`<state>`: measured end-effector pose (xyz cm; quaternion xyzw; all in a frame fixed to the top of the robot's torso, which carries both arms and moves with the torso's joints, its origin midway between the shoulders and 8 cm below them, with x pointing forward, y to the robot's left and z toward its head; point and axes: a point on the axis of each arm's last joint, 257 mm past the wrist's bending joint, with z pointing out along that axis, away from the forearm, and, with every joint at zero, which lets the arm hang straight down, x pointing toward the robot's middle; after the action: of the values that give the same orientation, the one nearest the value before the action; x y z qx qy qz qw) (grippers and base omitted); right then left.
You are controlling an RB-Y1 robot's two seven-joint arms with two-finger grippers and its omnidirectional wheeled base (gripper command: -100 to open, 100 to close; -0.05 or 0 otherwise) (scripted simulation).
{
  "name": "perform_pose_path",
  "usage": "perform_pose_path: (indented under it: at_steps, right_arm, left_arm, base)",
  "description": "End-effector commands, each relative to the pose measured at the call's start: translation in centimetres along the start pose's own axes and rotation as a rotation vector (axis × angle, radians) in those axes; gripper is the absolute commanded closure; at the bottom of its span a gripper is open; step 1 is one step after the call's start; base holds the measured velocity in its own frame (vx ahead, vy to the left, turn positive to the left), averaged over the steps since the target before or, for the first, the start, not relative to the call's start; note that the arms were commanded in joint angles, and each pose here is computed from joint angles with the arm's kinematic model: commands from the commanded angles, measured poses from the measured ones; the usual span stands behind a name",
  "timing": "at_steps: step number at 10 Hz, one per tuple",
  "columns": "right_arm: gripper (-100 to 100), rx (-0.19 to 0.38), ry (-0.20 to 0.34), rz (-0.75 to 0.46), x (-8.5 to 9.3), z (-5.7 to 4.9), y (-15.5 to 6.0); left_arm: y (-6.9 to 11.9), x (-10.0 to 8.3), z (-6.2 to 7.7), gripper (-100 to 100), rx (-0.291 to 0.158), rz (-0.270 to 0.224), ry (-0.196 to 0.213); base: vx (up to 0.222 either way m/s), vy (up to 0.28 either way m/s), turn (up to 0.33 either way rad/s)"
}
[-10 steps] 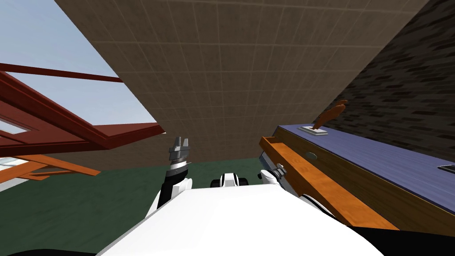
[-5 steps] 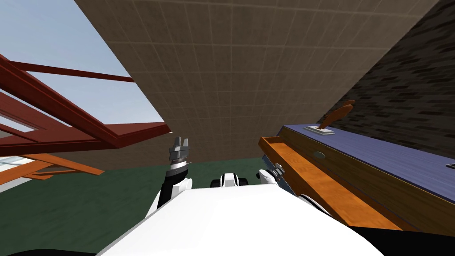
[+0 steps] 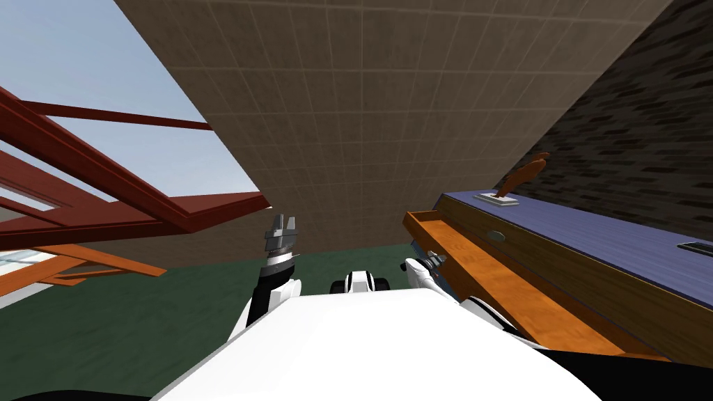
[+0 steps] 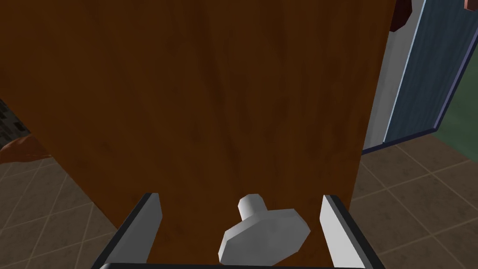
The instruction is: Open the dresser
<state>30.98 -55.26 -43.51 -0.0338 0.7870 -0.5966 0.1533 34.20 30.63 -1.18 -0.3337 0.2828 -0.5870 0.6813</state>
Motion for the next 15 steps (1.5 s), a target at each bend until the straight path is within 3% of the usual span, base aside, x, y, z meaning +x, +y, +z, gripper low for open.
perform_pose_path:
  at_steps: [1, 3, 4, 6, 8, 10, 11, 15]
  right_arm:
    - [-100, 0.001, -0.011, -0.007, -2.4, 0.9, -1.4]
    - [-100, 0.001, -0.011, -0.007, -2.4, 0.9, -1.4]
    - [-100, 0.002, -0.021, -0.009, -4.4, 1.4, -2.5]
    - [-100, 0.002, -0.021, -0.009, -4.4, 1.4, -2.5]
    - [-100, 0.002, -0.031, -0.012, -6.3, 1.9, -3.7]
    - [-100, -0.01, -0.026, -0.017, -5.7, 1.8, -2.8]
    - [0, -0.008, -0.027, -0.017, -5.8, 1.8, -2.9]
    - [0, -0.009, -0.027, -0.017, -5.7, 1.8, -2.9]
  left_arm:
    - [0.0, 0.0, 0.0, 0, 0.0, 0.0, 0.0]
    - [0.0, 0.0, 0.0, 0, 0.0, 0.0, 0.0]
    - [0.0, 0.0, 0.0, 0, 0.0, 0.0, 0.0]
    - [0.0, 0.0, 0.0, 0, 0.0, 0.0, 0.0]
    - [0.0, 0.0, 0.0, 0, 0.0, 0.0, 0.0]
    - [0.0, 0.0, 0.0, 0, 0.0, 0.0, 0.0]
    - [0.0, 0.0, 0.0, 0, 0.0, 0.0, 0.0]
    - [0.0, 0.0, 0.0, 0, 0.0, 0.0, 0.0]
  base:
    - [-0.063, 0.035, -0.036]
    - [-0.027, 0.015, -0.007]
    - [-0.041, 0.031, -0.055]
    - [-0.04, 0.02, -0.019]
    - [-0.048, 0.027, -0.043]
    - [-0.029, 0.012, -0.008]
    - [-0.006, 0.005, 0.001]
    - [-0.002, 0.001, 0.0]
